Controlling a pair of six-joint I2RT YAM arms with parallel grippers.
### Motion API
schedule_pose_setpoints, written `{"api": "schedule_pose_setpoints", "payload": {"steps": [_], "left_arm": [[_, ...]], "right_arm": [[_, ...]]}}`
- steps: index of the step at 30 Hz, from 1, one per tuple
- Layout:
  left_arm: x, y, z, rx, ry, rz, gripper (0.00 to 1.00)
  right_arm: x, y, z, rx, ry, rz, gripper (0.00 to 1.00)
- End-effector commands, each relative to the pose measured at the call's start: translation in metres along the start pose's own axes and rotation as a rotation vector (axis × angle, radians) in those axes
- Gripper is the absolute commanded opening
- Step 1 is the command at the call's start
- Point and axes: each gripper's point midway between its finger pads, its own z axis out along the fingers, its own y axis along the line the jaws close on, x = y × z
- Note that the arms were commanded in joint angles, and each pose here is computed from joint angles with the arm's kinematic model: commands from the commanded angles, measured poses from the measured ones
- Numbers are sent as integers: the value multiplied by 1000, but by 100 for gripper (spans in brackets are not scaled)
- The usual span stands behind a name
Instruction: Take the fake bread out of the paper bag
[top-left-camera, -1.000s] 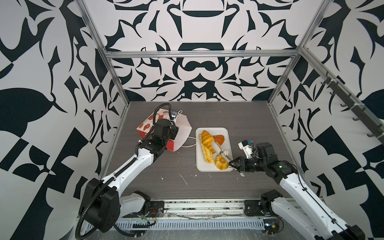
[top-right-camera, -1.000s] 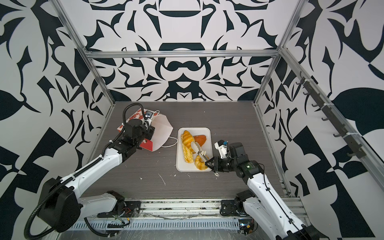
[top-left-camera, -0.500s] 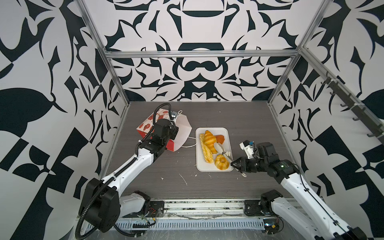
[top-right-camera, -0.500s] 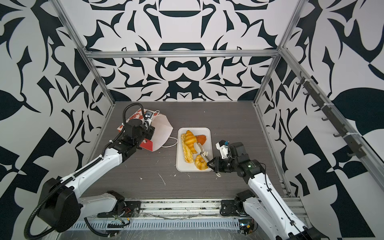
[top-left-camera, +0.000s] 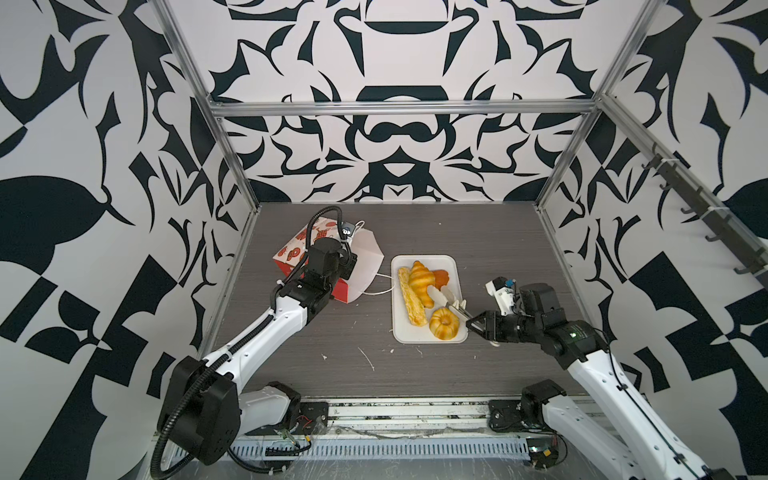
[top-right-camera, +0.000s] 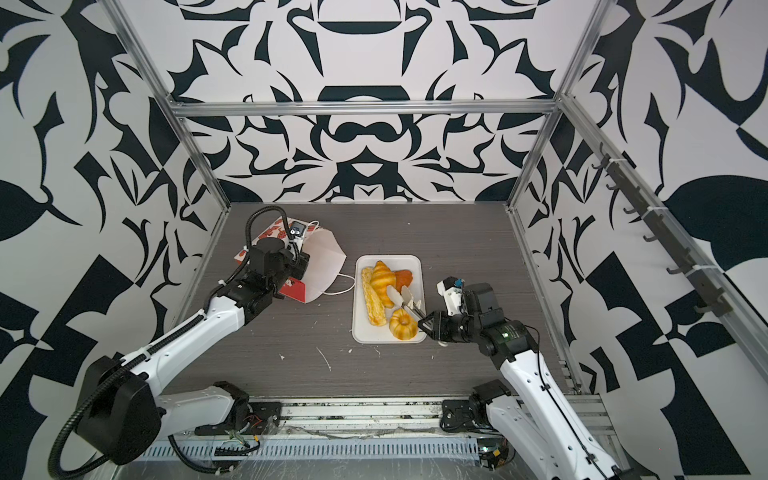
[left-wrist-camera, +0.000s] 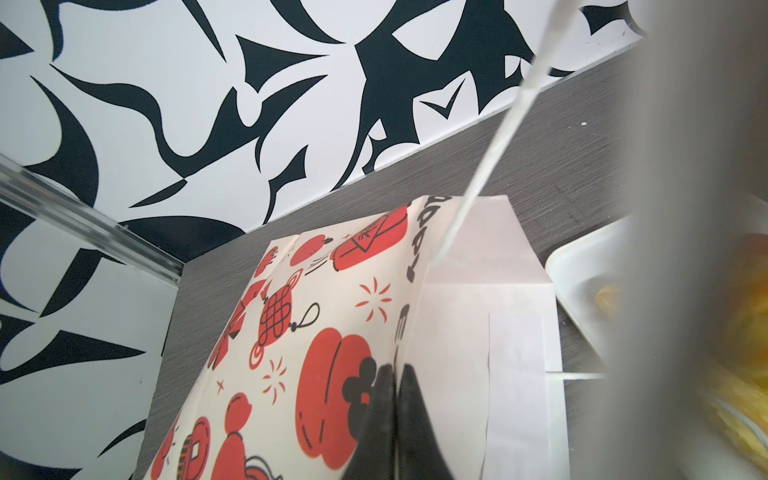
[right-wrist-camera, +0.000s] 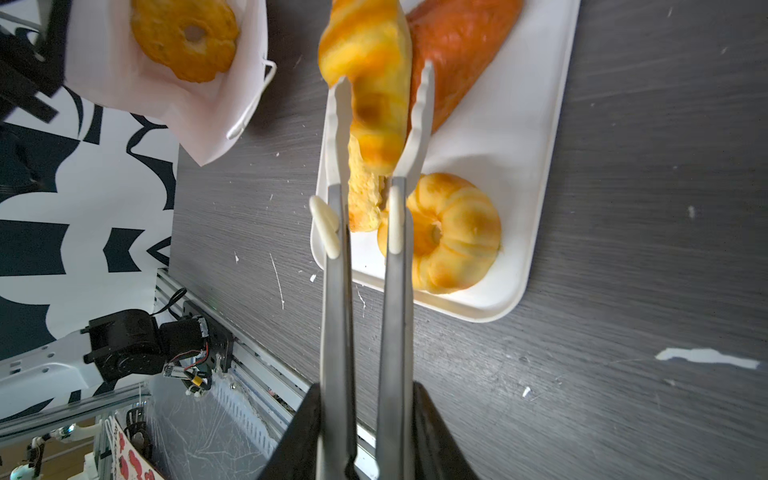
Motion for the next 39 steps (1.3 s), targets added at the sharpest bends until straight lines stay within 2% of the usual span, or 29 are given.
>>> {"api": "schedule_pose_setpoints", "payload": {"steps": [1, 7, 13, 20, 23, 28, 39], "left_arm": [[-4, 2, -4, 0, -32, -25, 0], [-6, 2, -4, 2, -36, -24, 0], [-5, 0, -5, 14, -28, -17, 0], [-7, 1, -11, 23, -24, -13, 0], [-7, 2, -12, 21, -16, -13, 0], [-5, 1, -10, 23, 3, -10, 0], [6, -4, -10, 47, 55, -7, 0]], "right_arm": [[-26, 23, -19, -29, -99, -99, 35], [-49, 39, -35, -45, -197, -180, 35], [-76, 78, -25, -231, -229, -254, 33], [-85, 115, 24, -281, -163, -435, 31], [-93, 128, 47, -326, -157, -456, 27], [-102, 147, 87, -373, -118, -507, 26], [-113, 179, 163, -470, -42, -526, 33]]}}
